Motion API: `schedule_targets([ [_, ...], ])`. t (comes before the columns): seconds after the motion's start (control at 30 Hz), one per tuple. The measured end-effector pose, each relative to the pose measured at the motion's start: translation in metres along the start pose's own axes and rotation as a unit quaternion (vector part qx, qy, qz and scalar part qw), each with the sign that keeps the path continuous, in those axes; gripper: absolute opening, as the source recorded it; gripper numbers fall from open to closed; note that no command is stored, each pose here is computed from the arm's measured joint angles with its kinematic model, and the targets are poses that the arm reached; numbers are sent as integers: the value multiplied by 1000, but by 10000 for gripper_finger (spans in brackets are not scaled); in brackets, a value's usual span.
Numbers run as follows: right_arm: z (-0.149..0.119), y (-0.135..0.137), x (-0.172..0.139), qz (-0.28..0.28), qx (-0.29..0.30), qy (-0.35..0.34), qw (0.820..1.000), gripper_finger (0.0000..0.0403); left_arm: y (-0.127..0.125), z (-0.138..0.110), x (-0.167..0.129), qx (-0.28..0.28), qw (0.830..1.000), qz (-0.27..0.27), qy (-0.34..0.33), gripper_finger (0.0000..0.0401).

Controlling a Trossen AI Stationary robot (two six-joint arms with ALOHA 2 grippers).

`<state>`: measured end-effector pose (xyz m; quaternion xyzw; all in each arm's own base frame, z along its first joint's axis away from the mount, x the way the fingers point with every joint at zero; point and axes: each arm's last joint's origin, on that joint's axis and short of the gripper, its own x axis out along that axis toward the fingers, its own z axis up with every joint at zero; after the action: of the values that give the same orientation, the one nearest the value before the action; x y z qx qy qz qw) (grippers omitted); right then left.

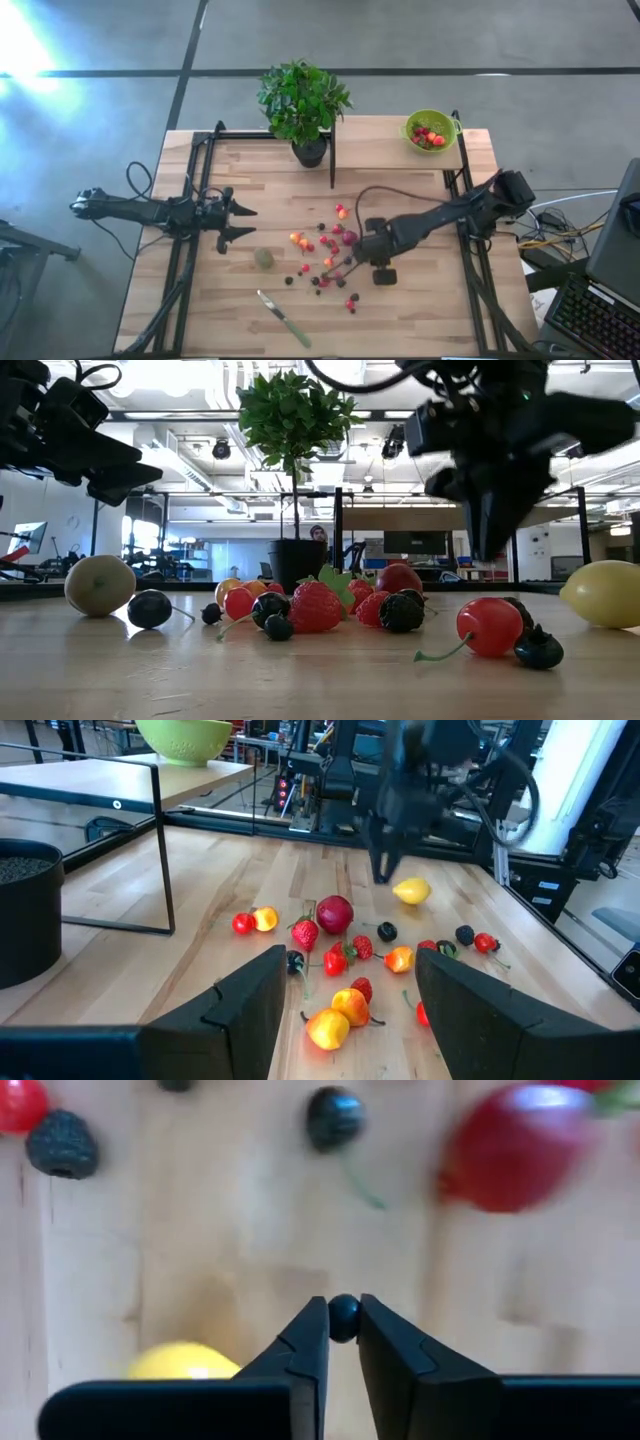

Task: Pick & Place Fruit
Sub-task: Put the blueberry into the green strainer bowl on the shelf

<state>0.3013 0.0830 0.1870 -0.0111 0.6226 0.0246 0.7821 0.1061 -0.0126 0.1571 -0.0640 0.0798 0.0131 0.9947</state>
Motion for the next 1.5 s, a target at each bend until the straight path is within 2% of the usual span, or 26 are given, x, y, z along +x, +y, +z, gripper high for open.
schedule_targets([
  [0.17, -5, -29, -44, -50, 16, -20, 998, 45, 0, 0, 0, 0, 1000, 0, 0, 229],
  [0.33, -19, -69, -98, -80, 64, -90, 991, 37, 0, 0, 0, 0, 1000, 0, 0, 229],
  [0.53, -50, -120, -149, -123, 148, -175, 966, 40, 0, 0, 0, 0, 1000, 0, 0, 229],
  [0.7, -78, -156, -174, -173, 211, -203, 940, 40, 0, 0, 0, 0, 1000, 0, 0, 229],
  [0.93, -109, -193, -188, -229, 286, -197, 910, 41, 0, 0, 0, 0, 1000, 0, 0, 229],
  [1.1, -121, -215, -186, -248, 327, -173, 895, 45, 0, 0, 0, 0, 1000, 0, 0, 229],
  [1.5, -139, -242, -176, -251, 384, -115, 881, 47, 0, 0, 0, 0, 1000, 0, 0, 229],
])
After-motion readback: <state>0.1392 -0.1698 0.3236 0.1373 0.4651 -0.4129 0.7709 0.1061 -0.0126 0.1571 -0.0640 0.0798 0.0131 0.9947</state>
